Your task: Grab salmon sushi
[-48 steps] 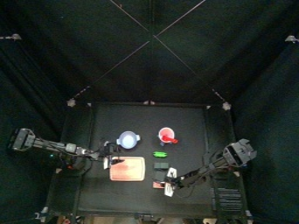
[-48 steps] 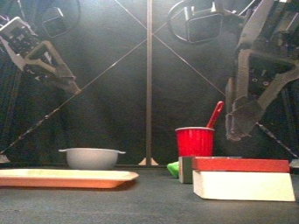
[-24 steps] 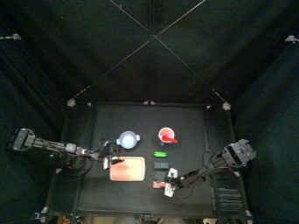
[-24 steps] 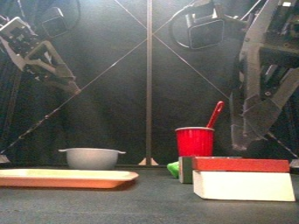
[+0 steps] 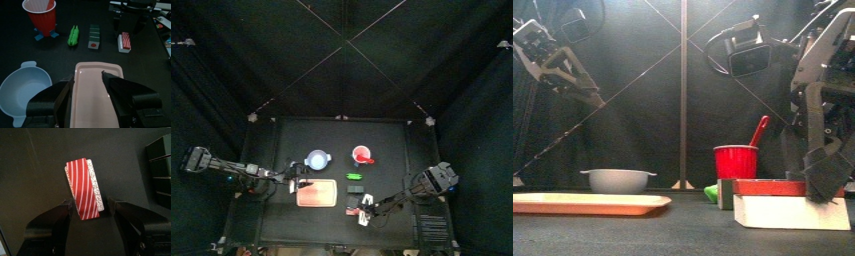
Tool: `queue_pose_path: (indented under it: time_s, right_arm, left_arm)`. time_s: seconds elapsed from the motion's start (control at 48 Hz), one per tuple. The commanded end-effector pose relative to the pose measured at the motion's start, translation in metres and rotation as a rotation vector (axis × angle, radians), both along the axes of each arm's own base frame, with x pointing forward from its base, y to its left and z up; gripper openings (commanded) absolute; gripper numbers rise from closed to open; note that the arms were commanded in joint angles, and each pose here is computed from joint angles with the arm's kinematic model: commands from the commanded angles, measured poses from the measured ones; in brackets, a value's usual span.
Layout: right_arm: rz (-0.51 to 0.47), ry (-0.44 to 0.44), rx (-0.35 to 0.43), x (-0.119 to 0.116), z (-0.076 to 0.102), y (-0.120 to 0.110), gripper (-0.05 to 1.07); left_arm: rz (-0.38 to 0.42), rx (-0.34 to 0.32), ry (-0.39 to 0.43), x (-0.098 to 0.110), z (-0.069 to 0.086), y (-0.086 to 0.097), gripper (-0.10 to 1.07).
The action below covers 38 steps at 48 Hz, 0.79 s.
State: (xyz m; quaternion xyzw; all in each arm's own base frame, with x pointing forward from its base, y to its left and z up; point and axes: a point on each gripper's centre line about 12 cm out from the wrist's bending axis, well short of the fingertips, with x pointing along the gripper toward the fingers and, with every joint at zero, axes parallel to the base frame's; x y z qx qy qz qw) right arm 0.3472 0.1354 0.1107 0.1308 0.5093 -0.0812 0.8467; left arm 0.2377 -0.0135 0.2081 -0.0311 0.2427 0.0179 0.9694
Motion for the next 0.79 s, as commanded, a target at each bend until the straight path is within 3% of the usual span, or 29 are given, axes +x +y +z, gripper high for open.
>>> queue_pose_path:
  time_s: [0.0, 0.375, 0.771]
  right_arm:
    - [0.006, -0.033, 0.020, 0.0057, 0.0090, 0.0041, 0.90]
    - [0.005, -0.015, 0.007, 0.0063, 0.0018, 0.0027, 0.87]
    - [0.005, -0.012, 0.001, 0.0056, 0.0018, 0.0018, 0.74]
  left_arm:
    - [-0.002, -0.003, -0.009, 0.0022, 0.0036, -0.0008, 0.86]
    - [-0.001, -0.002, -0.009, 0.0022, 0.0036, -0.0006, 0.86]
    - [0.001, -0.002, -0.011, 0.0020, 0.0040, -0.0004, 0.86]
